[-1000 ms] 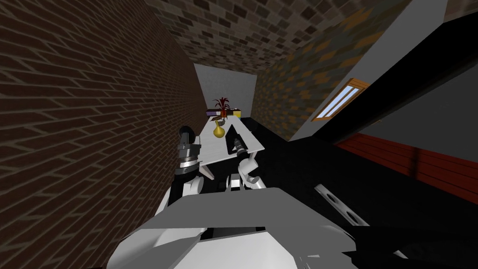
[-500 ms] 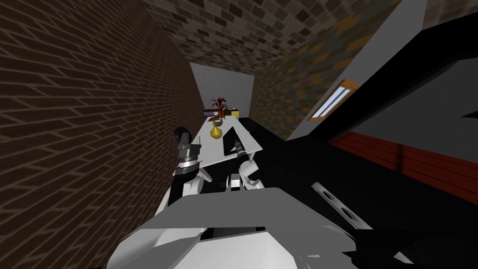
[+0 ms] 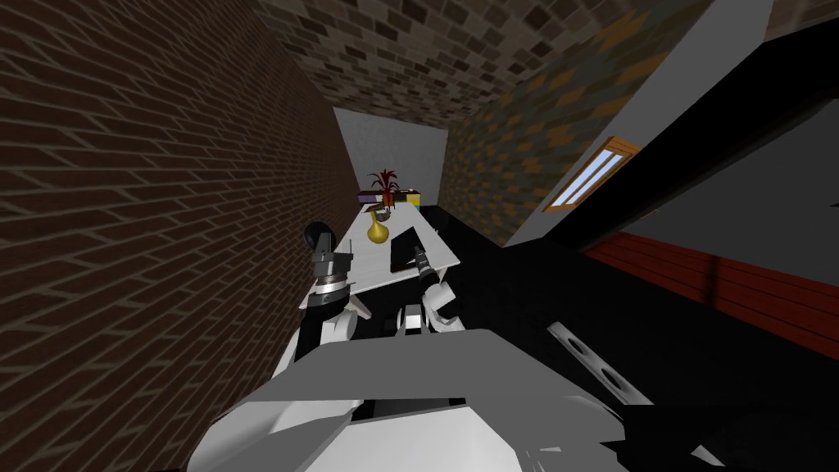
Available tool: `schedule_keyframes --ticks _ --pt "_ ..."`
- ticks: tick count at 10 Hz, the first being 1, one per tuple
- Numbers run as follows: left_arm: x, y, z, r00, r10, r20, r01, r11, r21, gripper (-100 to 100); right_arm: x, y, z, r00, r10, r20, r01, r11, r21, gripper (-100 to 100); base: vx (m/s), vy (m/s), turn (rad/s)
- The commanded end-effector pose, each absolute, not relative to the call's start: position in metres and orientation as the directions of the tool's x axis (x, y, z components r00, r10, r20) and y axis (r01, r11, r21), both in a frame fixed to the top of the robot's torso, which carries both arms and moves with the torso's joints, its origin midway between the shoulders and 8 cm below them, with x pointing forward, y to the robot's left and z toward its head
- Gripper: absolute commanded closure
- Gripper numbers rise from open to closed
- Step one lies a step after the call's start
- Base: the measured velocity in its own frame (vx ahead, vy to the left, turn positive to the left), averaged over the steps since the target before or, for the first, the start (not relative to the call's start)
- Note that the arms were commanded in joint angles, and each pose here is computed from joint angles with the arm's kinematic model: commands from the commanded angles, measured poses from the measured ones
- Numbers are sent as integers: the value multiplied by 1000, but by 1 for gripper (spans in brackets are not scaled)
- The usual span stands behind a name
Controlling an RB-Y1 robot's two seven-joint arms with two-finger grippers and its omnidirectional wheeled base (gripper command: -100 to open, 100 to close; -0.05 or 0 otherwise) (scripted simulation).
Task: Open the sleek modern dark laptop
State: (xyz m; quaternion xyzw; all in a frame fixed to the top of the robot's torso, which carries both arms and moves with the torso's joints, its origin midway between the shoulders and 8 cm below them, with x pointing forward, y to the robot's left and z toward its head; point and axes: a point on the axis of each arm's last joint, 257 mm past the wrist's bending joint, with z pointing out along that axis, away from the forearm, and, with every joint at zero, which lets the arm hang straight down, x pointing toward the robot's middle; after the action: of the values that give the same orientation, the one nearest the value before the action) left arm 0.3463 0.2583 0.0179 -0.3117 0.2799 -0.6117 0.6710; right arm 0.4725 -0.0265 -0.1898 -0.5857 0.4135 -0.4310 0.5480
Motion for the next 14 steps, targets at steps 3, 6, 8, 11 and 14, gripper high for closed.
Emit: schedule_keyframes --ticks 3,6,8,11,14 --pt "346 258 18 95 -995 6 646 57 -761 0 503 -88 -199 187 -978 92 -36 -100 -994 -100 -119 4 222" --pt "346 258 18 95 -995 6 646 57 -761 0 522 -127 -200 126 -986 108 -48 -115 -992 -100 -91 -13 230" --pt "346 258 18 95 -995 6 646 57 -761 0 538 -162 -198 71 -990 120 -57 -124 -991 -100 -101 6 298" --pt "346 258 18 95 -995 6 646 57 -761 0 554 -209 -192 -6 -992 125 -65 -124 -990 -100 -103 18 240" --pt "346 258 18 95 -995 6 646 58 -761 0 566 -252 -183 -75 -990 124 -69 -119 -991 -100 -90 12 214"
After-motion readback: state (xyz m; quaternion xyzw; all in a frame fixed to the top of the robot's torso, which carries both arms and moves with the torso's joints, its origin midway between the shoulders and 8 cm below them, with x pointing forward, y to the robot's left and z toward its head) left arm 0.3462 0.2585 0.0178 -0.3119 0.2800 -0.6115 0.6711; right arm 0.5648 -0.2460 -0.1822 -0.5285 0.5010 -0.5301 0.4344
